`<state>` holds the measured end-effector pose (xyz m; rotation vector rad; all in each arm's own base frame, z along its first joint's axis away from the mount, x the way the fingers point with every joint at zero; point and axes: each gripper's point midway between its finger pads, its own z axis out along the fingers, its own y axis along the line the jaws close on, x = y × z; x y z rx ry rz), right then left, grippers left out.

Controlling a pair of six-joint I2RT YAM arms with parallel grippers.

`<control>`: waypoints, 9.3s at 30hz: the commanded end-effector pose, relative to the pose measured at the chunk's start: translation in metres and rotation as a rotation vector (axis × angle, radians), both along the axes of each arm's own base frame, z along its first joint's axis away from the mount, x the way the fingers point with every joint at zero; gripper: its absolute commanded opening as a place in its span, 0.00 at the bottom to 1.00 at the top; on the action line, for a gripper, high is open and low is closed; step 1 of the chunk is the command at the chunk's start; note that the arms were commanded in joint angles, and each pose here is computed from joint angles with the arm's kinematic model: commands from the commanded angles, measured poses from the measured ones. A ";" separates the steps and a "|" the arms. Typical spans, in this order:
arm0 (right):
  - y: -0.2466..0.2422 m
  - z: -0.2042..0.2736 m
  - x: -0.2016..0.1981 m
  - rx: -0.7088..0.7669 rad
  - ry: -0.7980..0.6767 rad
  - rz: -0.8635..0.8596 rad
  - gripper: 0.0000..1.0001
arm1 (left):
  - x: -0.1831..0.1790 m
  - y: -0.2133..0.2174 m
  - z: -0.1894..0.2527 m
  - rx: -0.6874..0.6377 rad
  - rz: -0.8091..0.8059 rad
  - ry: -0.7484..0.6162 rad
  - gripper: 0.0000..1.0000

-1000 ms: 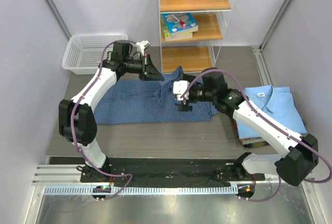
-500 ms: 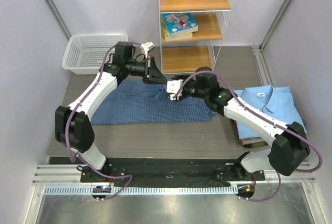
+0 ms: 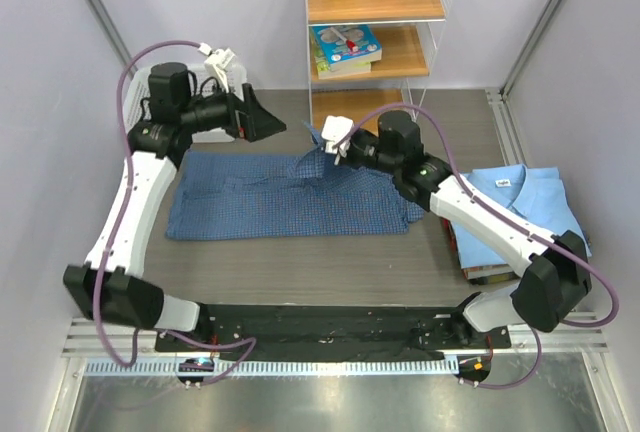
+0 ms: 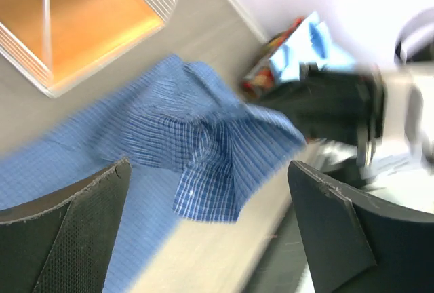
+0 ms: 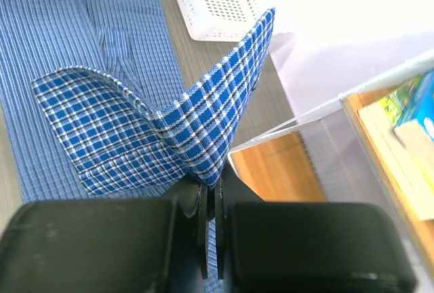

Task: Fold and stack the long sleeve shirts
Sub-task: Fold the shirt

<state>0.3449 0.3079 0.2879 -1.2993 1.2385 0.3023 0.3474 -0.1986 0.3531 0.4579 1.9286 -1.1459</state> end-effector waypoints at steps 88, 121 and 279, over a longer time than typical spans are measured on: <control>-0.161 -0.127 0.011 -0.103 0.859 -0.423 0.61 | -0.030 0.196 -0.232 0.786 -1.049 -0.642 0.27; -0.110 -0.281 -0.010 -0.444 1.090 -0.626 0.45 | -0.076 0.201 -0.364 1.256 -0.680 0.209 0.94; 0.066 -0.185 0.003 0.046 1.360 -0.348 0.27 | -0.006 0.171 -0.204 0.087 0.090 0.746 0.08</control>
